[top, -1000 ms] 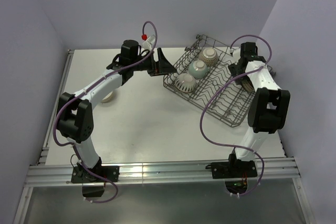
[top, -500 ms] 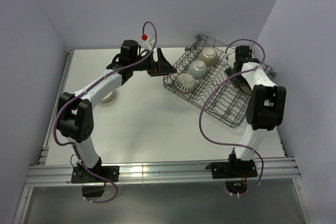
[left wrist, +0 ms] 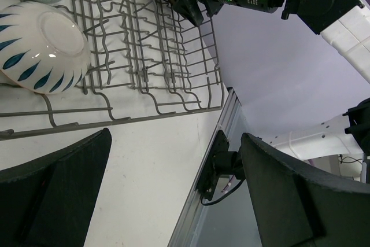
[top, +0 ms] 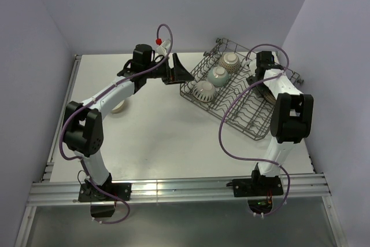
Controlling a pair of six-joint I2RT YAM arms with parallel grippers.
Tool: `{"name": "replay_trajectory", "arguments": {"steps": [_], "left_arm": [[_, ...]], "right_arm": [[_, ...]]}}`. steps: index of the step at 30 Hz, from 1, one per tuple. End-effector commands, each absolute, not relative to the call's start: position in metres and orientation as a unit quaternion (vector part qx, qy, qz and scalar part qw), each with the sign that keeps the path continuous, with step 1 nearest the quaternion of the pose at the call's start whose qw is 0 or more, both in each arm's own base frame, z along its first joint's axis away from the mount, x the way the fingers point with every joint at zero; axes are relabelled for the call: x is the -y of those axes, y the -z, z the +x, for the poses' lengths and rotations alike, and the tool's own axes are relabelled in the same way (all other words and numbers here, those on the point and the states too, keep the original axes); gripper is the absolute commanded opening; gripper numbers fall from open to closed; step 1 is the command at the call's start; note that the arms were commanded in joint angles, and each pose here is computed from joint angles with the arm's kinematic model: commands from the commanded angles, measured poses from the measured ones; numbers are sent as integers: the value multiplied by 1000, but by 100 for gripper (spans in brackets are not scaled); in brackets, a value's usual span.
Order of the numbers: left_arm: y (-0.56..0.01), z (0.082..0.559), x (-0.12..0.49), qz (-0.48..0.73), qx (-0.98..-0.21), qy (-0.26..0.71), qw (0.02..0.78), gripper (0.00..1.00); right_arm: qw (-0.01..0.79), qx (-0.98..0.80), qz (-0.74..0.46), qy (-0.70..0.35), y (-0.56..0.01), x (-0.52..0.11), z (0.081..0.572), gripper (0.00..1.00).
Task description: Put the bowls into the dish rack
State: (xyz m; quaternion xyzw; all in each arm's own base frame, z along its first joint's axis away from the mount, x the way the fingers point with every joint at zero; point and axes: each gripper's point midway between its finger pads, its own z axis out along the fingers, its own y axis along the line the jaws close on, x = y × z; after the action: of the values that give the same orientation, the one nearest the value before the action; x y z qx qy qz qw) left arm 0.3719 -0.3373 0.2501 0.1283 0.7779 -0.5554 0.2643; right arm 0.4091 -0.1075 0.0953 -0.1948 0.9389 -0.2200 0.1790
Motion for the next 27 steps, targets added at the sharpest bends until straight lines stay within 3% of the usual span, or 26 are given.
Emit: {"name": "replay_trajectory", "arguments": {"steps": [1,8,10,27], "left_arm": [[-259,373,336,144,-768,557,280,99],[-260,375,333,145,-768,555,285,99],[-261,374,333,147,-767,555,286,99],[-263,374,317,135,-777,541,292,99]], "right_arm": [[181,-940,-203,208,-92,100,413,70],[177,-940,-204,208,-87,99,409,87],[178,-939,-203,212,-86,99,409,99],[183,-931,-187,256,-83,107,417,100]]}}
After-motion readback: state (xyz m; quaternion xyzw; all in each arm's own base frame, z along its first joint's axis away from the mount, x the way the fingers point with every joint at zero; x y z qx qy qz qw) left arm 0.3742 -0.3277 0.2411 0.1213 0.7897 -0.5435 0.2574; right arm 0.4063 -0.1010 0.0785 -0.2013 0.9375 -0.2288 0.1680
